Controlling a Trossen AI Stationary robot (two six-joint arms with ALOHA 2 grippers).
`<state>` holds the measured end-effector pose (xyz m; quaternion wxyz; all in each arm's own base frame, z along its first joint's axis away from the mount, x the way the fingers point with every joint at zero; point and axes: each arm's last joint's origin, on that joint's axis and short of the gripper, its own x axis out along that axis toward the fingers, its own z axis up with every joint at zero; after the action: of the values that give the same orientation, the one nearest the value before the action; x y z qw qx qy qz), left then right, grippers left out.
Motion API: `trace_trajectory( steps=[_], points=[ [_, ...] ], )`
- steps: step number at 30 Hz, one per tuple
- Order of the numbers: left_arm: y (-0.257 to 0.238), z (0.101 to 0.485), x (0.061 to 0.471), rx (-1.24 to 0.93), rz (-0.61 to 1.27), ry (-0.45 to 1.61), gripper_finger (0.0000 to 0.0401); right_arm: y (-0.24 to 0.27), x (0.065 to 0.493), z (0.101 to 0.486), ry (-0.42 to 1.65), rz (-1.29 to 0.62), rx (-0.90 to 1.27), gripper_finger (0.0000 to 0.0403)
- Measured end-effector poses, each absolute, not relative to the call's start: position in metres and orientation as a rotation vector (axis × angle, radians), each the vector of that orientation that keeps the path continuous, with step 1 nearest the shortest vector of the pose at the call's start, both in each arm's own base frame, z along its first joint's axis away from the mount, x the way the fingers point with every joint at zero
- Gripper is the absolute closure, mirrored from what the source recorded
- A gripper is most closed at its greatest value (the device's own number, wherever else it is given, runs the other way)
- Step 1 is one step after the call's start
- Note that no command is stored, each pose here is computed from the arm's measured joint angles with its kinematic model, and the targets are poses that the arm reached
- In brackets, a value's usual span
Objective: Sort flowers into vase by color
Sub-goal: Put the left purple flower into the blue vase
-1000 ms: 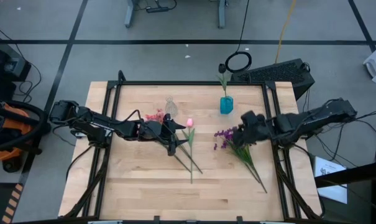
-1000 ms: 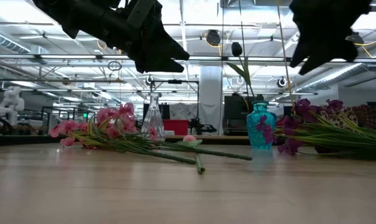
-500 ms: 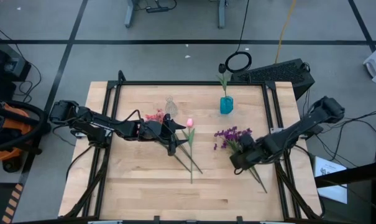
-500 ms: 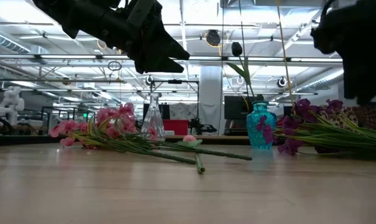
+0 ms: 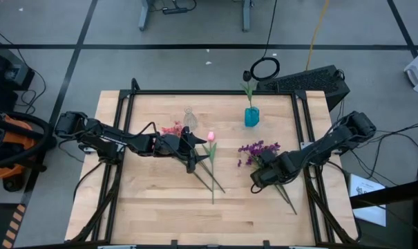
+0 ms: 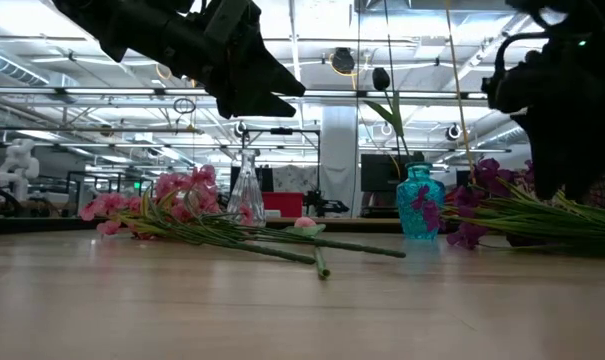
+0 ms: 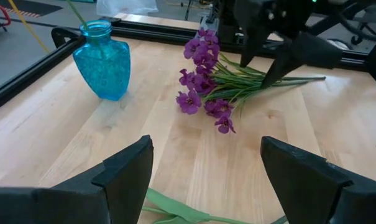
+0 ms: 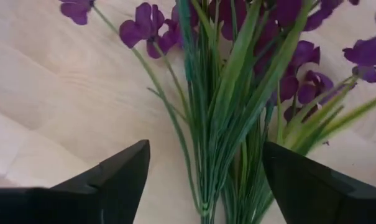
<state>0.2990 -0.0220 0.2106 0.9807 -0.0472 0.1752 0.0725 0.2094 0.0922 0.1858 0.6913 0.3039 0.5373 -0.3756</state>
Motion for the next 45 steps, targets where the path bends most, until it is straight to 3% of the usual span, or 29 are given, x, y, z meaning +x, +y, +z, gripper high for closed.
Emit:
trace_trajectory(
  steps=[12,23,32,40,45],
  points=[
    [-0.022,0.211,0.299,-0.095,0.146,0.353,0.0099,0.087,0.222,0.165,1.256,-0.872,0.613,0.0135],
    [-0.022,0.211,0.299,-0.095,0.146,0.353,0.0099,0.084,0.226,0.158,1.251,-0.903,0.594,0.0239],
    [-0.022,0.211,0.299,-0.095,0.146,0.353,0.0099,0.086,0.235,0.143,1.265,-0.894,0.566,0.0291],
    [-0.022,0.211,0.299,-0.095,0.146,0.353,0.0099,0.086,0.234,0.147,1.247,-0.88,0.576,0.0387],
    [-0.022,0.21,0.299,-0.094,0.146,0.358,0.0099,0.085,0.233,0.157,1.214,-0.852,0.588,0.0389]
  ],
)
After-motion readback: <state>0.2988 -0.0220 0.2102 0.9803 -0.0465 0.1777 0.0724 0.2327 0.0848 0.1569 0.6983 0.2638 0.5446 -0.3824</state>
